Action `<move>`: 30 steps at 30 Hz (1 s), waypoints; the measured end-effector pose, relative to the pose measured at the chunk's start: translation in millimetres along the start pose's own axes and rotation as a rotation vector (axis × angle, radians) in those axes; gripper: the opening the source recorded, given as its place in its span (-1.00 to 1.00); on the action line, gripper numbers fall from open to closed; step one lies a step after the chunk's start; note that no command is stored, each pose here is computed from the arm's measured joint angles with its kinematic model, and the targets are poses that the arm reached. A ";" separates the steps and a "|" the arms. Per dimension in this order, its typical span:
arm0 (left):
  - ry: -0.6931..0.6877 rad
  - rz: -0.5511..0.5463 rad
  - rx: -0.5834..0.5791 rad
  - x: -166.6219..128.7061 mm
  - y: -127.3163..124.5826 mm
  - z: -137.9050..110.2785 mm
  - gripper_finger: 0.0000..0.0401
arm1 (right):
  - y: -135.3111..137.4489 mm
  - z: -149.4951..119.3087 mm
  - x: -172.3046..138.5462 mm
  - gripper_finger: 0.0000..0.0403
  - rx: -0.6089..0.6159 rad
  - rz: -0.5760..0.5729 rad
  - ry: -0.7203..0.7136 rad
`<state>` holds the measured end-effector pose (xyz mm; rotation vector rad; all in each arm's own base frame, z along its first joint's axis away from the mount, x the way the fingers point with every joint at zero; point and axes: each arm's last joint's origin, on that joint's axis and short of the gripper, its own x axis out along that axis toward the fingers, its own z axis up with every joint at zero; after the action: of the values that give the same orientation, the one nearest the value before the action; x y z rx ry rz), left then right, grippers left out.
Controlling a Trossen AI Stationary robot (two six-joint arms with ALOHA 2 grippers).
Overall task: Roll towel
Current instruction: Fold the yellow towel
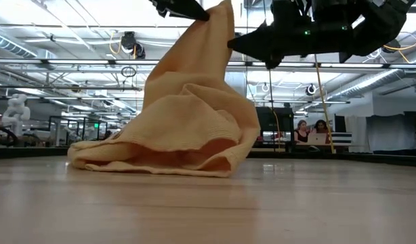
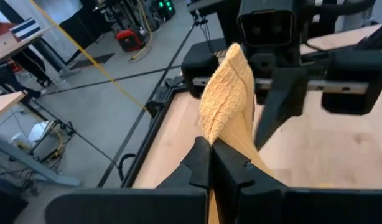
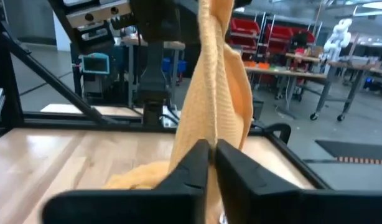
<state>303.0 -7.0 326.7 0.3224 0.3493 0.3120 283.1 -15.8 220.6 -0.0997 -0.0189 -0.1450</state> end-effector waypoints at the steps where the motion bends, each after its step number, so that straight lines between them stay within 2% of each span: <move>1: -0.007 0.000 -0.003 0.0 0.1 0.7 -0.98 | -0.1 1.2 0.0 -0.95 0.000 -0.001 -0.012; 4: -0.028 0.006 -0.013 0.0 0.8 2.9 -0.96 | -0.4 5.8 0.6 -0.94 0.003 -0.005 -0.050; 7: -0.028 0.006 -0.014 0.0 0.8 2.9 -0.85 | -0.7 10.7 3.1 -0.98 -0.012 -0.007 -0.064; 16: -0.029 -0.017 -0.013 -2.8 -5.9 3.8 -0.14 | 1.8 26.0 15.9 -0.99 -0.031 0.007 0.032; 21: -0.039 -0.003 0.028 -6.5 -12.8 6.6 0.15 | 6.5 45.8 21.5 -1.00 -0.097 0.039 0.112; 25: -0.057 0.043 0.085 -8.3 -13.6 10.1 0.24 | 6.8 61.4 25.5 -1.00 -0.134 0.055 0.198; 30: -0.084 -0.003 0.142 -8.6 -15.3 11.6 0.23 | 5.3 74.4 28.7 -1.00 -0.181 0.057 0.283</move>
<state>303.5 -26.7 333.9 0.4731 0.2903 0.2699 311.4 -7.1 294.8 -0.2591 0.2800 -0.1028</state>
